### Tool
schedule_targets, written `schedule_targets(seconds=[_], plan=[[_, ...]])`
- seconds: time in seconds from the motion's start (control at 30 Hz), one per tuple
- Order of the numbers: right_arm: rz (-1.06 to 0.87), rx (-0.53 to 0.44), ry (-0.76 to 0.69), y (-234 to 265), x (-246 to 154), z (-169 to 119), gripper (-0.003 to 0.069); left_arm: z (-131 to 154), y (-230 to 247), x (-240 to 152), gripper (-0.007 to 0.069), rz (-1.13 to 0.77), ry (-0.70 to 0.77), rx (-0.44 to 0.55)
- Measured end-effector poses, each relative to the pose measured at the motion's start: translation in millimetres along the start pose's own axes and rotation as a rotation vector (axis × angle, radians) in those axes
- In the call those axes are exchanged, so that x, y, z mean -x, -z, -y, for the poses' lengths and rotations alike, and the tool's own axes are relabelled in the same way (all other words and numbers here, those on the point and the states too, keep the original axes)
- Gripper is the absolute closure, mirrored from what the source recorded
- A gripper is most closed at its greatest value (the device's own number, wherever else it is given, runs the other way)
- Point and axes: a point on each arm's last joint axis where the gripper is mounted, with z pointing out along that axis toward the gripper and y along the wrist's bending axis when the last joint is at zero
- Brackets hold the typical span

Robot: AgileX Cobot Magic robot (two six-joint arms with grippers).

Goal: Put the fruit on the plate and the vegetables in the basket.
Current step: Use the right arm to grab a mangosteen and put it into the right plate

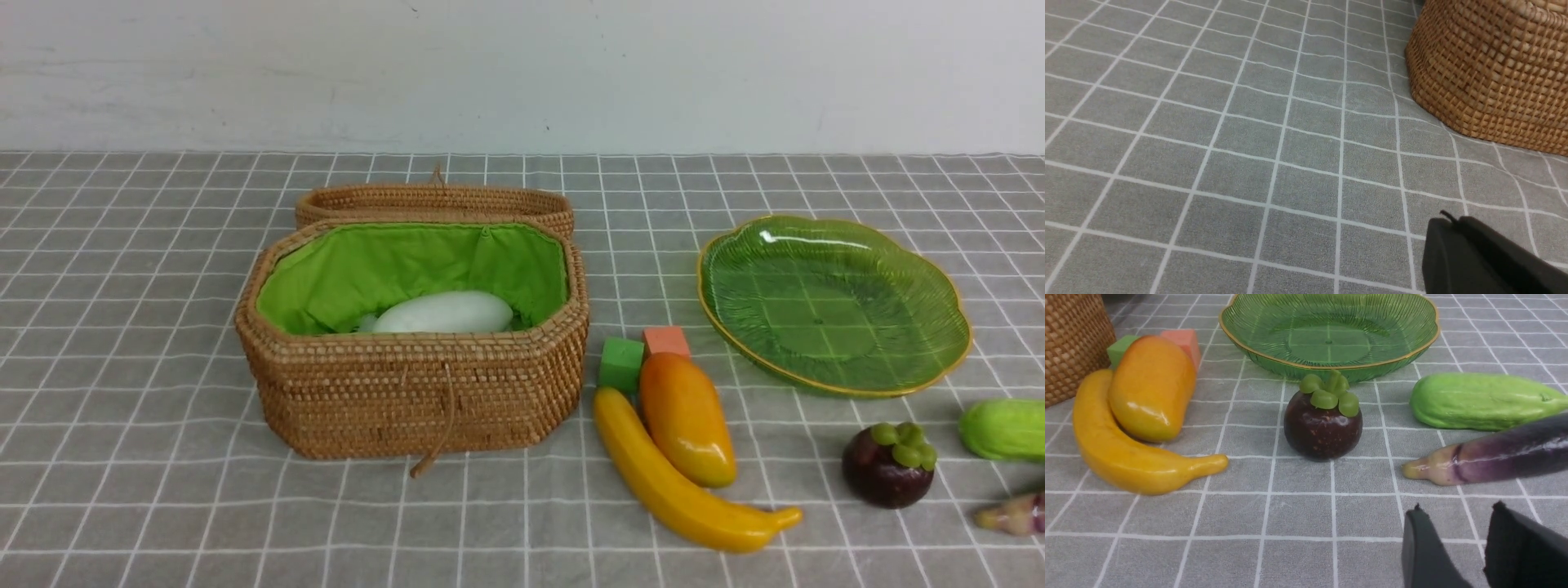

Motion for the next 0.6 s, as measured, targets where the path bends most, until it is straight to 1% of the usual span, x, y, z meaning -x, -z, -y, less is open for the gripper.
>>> schedule_targets(seconds=[0.4, 0.6], plan=[[-0.001, -0.004, 0.011, 0.0, -0.1, 0.4, 0.0417, 0.0, 0.0, 0.0, 0.0618, 0.0, 0.0, 0.0], [-0.003, -0.035, 0.089, 0.1, -0.2, 3.2, 0.0417, 0.0, 0.0, 0.0, 0.0618, 0.0, 0.0, 0.0]])
